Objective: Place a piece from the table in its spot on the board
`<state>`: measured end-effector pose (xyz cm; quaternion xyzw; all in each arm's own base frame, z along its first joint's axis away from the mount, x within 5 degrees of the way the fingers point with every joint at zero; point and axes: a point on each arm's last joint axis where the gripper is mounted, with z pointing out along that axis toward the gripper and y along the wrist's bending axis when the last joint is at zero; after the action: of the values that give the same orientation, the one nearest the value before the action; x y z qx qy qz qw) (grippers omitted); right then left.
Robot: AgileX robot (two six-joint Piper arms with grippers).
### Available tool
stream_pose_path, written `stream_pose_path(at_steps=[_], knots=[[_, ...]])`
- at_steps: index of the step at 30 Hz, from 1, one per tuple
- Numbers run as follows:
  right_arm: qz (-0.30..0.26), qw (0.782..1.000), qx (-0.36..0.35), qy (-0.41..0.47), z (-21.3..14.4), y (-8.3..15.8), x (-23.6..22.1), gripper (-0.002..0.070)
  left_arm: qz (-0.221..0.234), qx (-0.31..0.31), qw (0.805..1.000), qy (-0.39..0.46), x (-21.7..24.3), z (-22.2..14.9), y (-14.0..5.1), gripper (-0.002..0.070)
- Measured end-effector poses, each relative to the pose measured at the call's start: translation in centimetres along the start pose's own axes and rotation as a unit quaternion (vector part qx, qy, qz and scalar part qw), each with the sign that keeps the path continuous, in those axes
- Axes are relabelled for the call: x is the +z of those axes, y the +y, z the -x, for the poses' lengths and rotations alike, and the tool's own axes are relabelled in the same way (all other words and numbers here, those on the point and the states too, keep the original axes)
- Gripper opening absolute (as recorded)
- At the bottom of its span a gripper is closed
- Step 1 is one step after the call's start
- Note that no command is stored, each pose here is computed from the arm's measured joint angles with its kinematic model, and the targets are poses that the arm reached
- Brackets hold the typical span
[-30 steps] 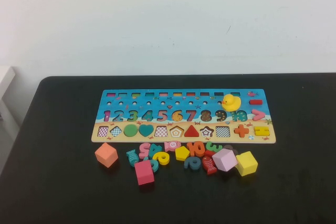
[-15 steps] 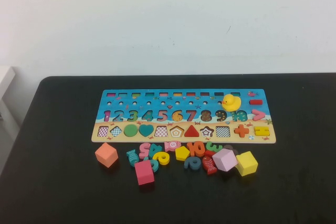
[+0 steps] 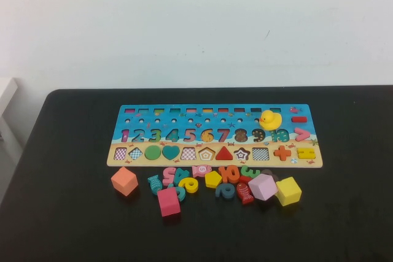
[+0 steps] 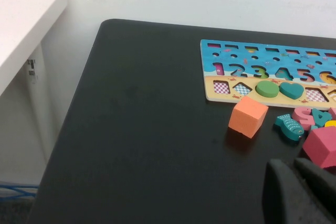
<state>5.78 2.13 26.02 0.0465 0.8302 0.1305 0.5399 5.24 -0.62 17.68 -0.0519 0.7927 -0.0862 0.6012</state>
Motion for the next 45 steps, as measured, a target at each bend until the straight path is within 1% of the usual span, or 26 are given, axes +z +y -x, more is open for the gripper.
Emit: stream_pose_path(at_steps=[3,8,11,15,18,21,24,29,32,35,39,45], knots=[[0.011,0.998,-0.044,0.046,3.5,0.7,0.0,0.0019,0.0,0.0,1.0,0.0,0.0,0.0,0.0,-0.0001],[0.037,0.991,-0.11,0.07,10.0,1.8,0.4,0.0019,0.0,0.0,1.0,0.0,0.0,0.0,0.0,-0.0001],[0.052,0.985,-0.137,0.094,13.0,2.0,1.4,0.0019,0.0,0.0,1.0,0.0,0.0,0.0,0.0,-0.0001],[0.094,0.971,-0.166,0.145,15.5,2.4,3.6,0.0019,0.0,0.0,1.0,0.0,0.0,0.0,0.0,-0.0001],[0.146,0.952,-0.199,0.183,16.3,3.8,5.7,0.0019,0.0,0.0,1.0,0.0,0.0,0.0,0.0,-0.0001],[0.19,0.923,-0.235,0.239,15.9,5.5,8.1,0.0019,0.0,0.0,1.0,0.0,0.0,0.0,0.0,-0.0001],[0.205,0.892,-0.276,0.293,14.9,7.6,10.1,0.0019,0.0,0.0,1.0,0.0,0.0,0.0,0.0,-0.0001],[0.169,0.842,-0.355,0.369,12.9,11.5,13.8,0.0019,0.0,0.0,1.0,0.0,0.0,0.0,0.0,-0.0001],[0.146,0.815,-0.387,0.406,11.3,13.6,16.6,0.0019,0.0,0.0,1.0,0.0,0.0,0.0,0.0,-0.0001],[0.141,0.788,-0.405,0.442,9.4,15.5,19.9,0.0019,0.0,0.0,1.0,0.0,0.0,0.0,0.0,-0.0001],[0.136,0.775,-0.409,0.463,7.9,16.9,24.0,0.0019,0.0,-0.001,1.0,0.0,0.0,0.0,0.0,-0.0001],[0.137,0.765,-0.412,0.476,5.5,18.6,29.3,0.002,0.0,-0.001,1.0,0.0,0.0,0.0,0.0,-0.0001]])
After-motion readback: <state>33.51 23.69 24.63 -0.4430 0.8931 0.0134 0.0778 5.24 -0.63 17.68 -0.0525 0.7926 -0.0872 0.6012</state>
